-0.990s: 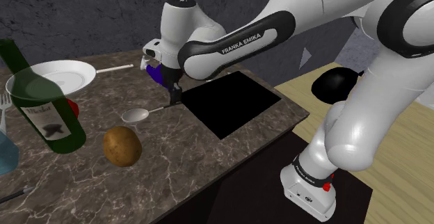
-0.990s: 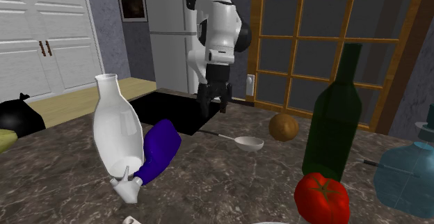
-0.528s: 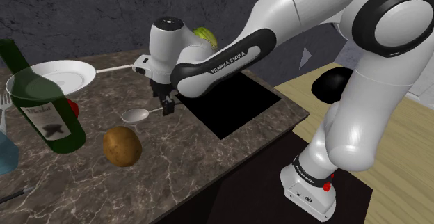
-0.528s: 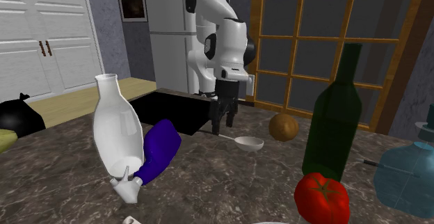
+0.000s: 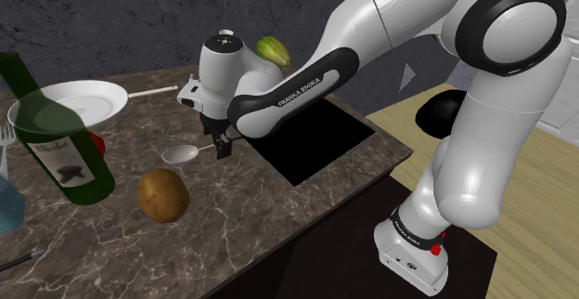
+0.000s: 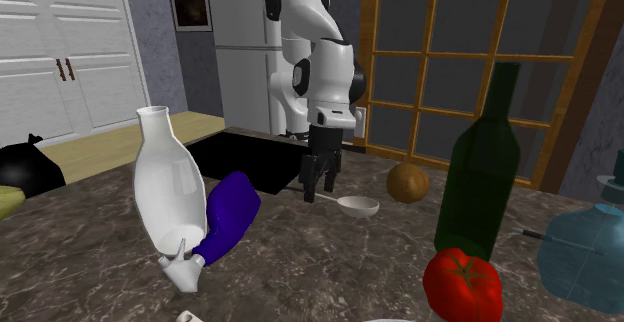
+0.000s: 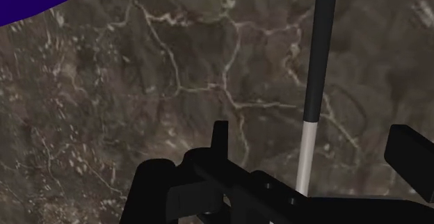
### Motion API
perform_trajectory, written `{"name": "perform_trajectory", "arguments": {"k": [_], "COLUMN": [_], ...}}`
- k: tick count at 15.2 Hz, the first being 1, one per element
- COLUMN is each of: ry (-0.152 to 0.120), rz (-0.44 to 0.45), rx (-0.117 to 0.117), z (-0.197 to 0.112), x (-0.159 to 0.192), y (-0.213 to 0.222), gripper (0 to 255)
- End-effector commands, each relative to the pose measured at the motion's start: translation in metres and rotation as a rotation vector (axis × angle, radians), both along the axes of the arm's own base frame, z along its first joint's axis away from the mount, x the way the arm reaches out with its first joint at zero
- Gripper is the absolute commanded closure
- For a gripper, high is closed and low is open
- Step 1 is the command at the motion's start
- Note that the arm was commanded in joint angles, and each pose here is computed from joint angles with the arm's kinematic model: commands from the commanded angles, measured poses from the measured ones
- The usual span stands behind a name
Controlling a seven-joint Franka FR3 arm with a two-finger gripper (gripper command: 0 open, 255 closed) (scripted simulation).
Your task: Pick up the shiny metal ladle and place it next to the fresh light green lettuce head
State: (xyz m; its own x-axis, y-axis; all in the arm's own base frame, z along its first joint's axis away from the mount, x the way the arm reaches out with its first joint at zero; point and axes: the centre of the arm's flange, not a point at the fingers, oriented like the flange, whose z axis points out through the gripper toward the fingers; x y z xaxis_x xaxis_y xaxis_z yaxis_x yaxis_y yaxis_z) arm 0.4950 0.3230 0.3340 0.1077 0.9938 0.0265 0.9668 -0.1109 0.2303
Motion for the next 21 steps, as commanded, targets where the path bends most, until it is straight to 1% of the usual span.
{"name": "perform_trajectory", "arguments": {"k": [1, 3, 4, 13, 21], "ry": [0.0, 0.0, 0.0, 0.0, 0.0], "rz": [0.0, 0.0, 0.0, 0.0, 0.0], "rx": [0.0, 0.0, 0.0, 0.0, 0.0], "z": [0.0, 0.0, 0.0, 0.0, 0.042], "x": [0.0, 0.0, 0.0, 0.0, 0.0], "y": [0.0, 0.0, 0.0, 0.0, 0.0], "gripper": [0, 0, 255, 255, 255]}}
